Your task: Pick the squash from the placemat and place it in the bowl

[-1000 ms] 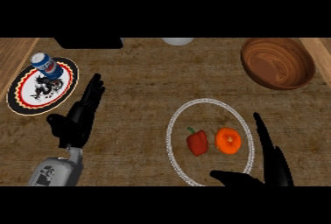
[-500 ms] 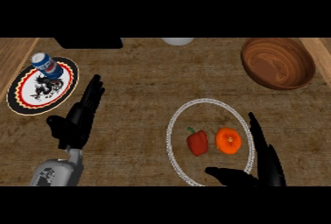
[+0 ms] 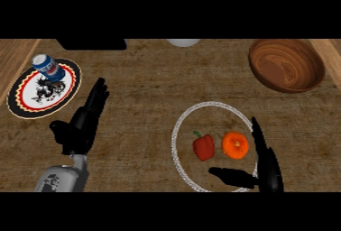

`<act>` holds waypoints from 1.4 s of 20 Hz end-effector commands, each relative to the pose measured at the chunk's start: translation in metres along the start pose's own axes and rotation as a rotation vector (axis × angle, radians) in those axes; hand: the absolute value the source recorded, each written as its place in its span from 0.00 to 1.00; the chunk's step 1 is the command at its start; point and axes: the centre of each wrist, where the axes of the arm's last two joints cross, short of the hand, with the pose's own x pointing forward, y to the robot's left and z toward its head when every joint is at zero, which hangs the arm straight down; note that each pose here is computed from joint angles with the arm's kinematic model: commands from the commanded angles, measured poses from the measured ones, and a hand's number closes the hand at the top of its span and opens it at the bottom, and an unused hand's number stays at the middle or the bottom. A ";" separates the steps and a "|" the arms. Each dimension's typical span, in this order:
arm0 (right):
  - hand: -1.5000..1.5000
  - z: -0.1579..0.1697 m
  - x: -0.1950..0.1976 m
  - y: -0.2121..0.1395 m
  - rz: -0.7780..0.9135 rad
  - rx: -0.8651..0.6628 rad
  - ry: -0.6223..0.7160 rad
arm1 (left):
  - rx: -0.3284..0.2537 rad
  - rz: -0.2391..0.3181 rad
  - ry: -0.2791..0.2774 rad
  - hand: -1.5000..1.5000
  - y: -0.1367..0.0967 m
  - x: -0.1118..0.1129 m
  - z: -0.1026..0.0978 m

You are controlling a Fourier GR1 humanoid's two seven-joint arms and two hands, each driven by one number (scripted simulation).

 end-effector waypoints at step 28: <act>1.00 -0.043 -0.034 0.004 0.317 0.399 -0.199 | -0.022 0.013 0.014 0.50 -0.009 -0.009 0.008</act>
